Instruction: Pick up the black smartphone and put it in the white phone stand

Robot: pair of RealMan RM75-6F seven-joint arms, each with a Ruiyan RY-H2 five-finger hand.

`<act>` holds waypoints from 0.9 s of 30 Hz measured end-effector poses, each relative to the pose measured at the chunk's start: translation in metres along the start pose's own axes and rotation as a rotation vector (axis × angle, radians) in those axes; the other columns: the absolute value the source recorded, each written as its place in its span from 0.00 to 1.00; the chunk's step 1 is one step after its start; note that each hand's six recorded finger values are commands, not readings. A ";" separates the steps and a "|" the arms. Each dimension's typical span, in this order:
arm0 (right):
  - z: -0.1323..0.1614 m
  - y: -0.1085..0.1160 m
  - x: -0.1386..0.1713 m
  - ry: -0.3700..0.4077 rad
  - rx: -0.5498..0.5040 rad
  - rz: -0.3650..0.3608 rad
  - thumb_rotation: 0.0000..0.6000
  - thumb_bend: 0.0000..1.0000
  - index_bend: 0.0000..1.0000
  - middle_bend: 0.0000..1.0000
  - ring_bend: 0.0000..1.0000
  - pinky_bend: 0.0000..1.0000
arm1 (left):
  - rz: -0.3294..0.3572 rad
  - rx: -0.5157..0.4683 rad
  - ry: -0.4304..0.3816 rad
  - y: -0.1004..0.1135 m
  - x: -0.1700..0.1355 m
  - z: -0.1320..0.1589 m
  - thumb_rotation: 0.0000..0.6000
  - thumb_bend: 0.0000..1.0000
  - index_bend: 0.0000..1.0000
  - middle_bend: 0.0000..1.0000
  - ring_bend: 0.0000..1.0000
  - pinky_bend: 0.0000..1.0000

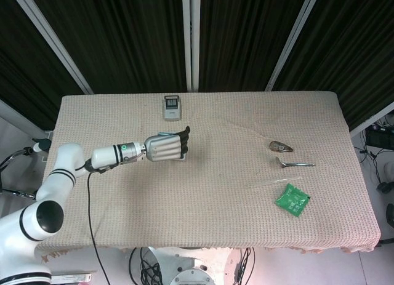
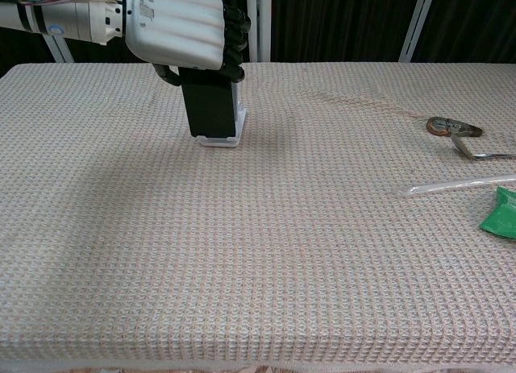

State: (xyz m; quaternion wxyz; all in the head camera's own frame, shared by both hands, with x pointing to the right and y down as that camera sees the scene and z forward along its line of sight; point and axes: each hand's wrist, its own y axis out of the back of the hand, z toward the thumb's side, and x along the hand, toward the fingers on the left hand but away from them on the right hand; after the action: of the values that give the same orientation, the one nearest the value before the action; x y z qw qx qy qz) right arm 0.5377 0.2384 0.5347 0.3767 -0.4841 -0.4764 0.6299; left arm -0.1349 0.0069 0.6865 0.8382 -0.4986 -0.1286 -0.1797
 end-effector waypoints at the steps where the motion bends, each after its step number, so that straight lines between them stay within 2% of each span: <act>1: 0.000 0.000 0.000 0.000 0.000 0.001 1.00 0.42 0.00 0.00 0.00 0.00 | -0.001 -0.001 -0.001 0.000 0.000 0.000 1.00 0.46 0.52 0.56 0.30 0.23; 15: -0.002 -0.001 -0.001 -0.008 0.002 0.007 1.00 0.42 0.00 0.00 0.00 0.00 | 0.012 -0.030 0.030 0.002 0.006 -0.001 1.00 0.46 0.52 0.56 0.30 0.23; 23: -0.002 0.000 -0.002 -0.014 0.004 0.010 1.00 0.42 0.00 0.00 0.00 0.00 | -0.010 -0.027 0.015 -0.004 0.003 0.004 1.00 0.46 0.51 0.56 0.30 0.23; 27: -0.002 -0.001 -0.002 -0.015 0.004 0.015 1.00 0.42 0.00 0.00 0.00 0.00 | -0.018 -0.022 0.011 -0.006 0.002 0.004 1.00 0.43 0.49 0.48 0.27 0.23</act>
State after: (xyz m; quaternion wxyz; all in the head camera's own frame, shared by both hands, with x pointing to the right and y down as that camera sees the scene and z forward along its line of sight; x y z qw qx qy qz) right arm 0.5404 0.2376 0.5361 0.3692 -0.4821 -0.4745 0.6373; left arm -0.1357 0.0075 0.6936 0.8316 -0.5058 -0.1266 -0.1915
